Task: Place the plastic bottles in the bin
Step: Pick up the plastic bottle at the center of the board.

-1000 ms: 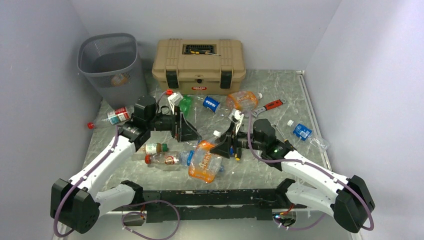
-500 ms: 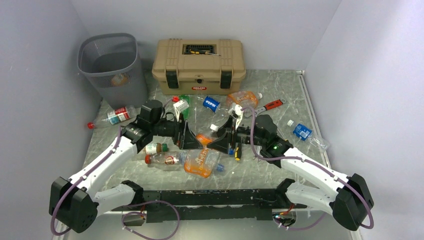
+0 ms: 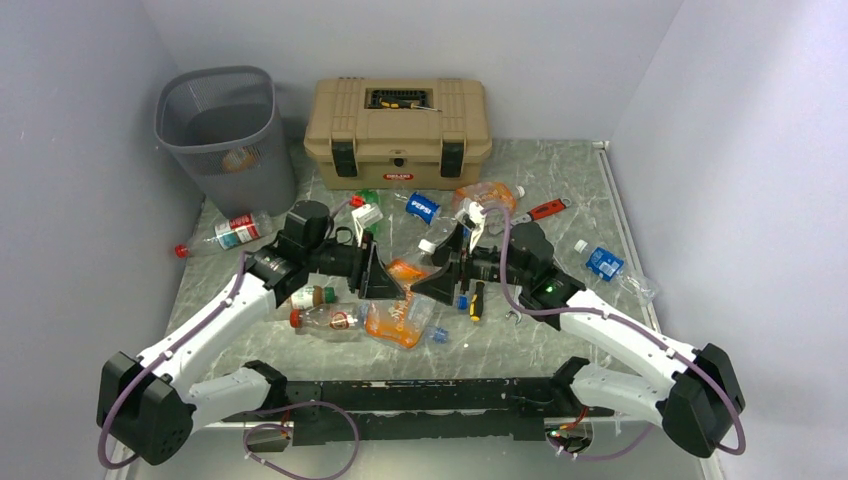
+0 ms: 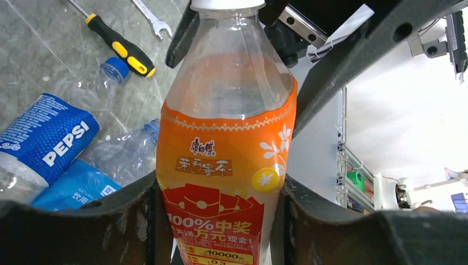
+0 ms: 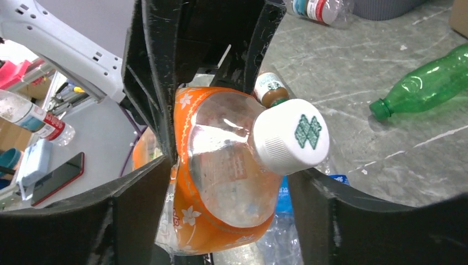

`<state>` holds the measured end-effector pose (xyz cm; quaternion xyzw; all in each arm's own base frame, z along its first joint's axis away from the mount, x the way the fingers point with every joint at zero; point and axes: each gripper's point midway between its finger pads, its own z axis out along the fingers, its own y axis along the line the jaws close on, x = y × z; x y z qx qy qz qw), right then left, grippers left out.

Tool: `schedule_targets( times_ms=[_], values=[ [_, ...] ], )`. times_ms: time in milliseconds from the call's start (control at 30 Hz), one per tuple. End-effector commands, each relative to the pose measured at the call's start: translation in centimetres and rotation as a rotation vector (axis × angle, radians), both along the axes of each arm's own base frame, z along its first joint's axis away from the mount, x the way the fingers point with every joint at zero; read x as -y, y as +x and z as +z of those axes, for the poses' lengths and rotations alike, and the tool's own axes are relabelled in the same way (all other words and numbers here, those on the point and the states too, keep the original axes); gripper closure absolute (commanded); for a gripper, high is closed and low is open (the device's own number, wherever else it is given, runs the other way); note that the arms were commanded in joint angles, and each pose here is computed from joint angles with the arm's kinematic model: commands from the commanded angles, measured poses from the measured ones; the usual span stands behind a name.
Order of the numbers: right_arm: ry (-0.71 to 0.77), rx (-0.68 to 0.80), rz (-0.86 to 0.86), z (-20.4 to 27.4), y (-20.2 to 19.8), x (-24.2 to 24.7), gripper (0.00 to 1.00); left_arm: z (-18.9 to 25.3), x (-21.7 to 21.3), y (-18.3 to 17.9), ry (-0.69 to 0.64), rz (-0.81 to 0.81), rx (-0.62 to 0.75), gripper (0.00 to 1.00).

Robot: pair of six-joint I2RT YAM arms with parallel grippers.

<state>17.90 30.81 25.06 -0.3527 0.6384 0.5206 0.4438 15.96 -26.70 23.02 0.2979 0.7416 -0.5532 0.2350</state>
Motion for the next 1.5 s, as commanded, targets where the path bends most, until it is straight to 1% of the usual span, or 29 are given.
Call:
schedule_targets(
  times_ms=[0,67,133,200,333,467,567,667,833,933,1000,1033,1067,1100,1133,1167,1200,1267,1300,1367,1467],
  values=[
    [0.102,0.061,0.031,4.4,-0.7,-0.3,0.13,2.8,0.1,0.3,-0.064,0.002,0.117,0.54],
    [0.110,0.049,0.015,4.7,-0.8,0.0,0.02,3.2,0.1,0.6,-0.073,0.027,0.143,0.62],
    [0.122,0.042,-0.007,5.0,-1.1,0.6,0.00,4.1,0.1,0.8,-0.099,0.044,0.174,0.68],
    [0.138,0.038,-0.037,5.5,-1.4,1.3,0.00,5.3,0.1,1.0,-0.136,0.065,0.217,0.70],
    [0.217,0.017,-0.129,5.7,-1.5,2.9,0.00,8.0,-0.1,1.1,-0.207,0.108,0.283,0.71],
    [0.316,-0.015,-0.141,6.1,-1.9,3.3,0.00,10.8,-0.2,1.2,-0.303,0.151,0.334,0.71],
    [0.373,-0.037,-0.102,6.7,-2.2,2.8,0.00,12.3,-0.1,1.2,-0.368,0.169,0.346,0.71],
    [0.421,-0.061,-0.028,7.7,-2.7,1.9,0.00,12.7,0.0,1.5,-0.385,0.175,0.337,0.71],
    [0.416,-0.095,0.059,7.9,-3.1,-0.1,0.01,13.0,0.1,1.7,-0.407,0.182,0.324,0.71],
    [0.401,-0.116,0.088,7.4,-3.2,-1.3,0.07,13.1,0.0,1.9,-0.414,0.201,0.325,0.71],
    [0.408,-0.123,0.109,7.2,-3.5,-1.6,0.15,13.0,0.0,2.0,-0.414,0.211,0.325,0.71],
    [0.414,-0.125,0.112,7.2,-3.6,-1.7,0.20,13.0,0.0,2.1,-0.413,0.212,0.325,0.70],
    [0.417,-0.125,0.116,7.1,-3.6,-1.7,0.26,13.0,0.0,2.1,-0.412,0.213,0.324,0.68],
    [0.417,-0.123,0.116,7.0,-3.6,-1.7,0.34,13.0,0.0,2.2,-0.410,0.216,0.322,0.62],
    [0.416,-0.117,0.114,7.0,-3.6,-1.7,0.42,12.9,0.0,2.2,-0.405,0.218,0.319,0.50],
    [0.415,-0.111,0.112,7.0,-3.7,-1.6,0.47,12.9,0.0,2.2,-0.398,0.221,0.322,0.36],
    [0.407,-0.103,0.105,6.8,-3.6,-1.5,0.52,12.8,-0.1,2.4,-0.382,0.230,0.325,0.26],
    [0.370,-0.080,0.081,6.5,-3.5,-1.3,0.55,12.6,-0.7,3.0,-0.327,0.292,0.324,0.03],
    [0.331,-0.045,0.062,6.0,-3.3,-1.3,0.56,12.5,-1.4,4.0,-0.286,0.371,0.337,0.01],
    [0.242,0.009,0.014,4.9,-3.0,-1.3,0.56,13.8,-3.0,5.2,-0.247,0.483,0.422,0.01],
    [0.105,0.081,-0.081,3.0,-2.3,-1.3,0.58,16.5,-4.6,6.0,-0.234,0.583,0.525,0.01]
  ],
)
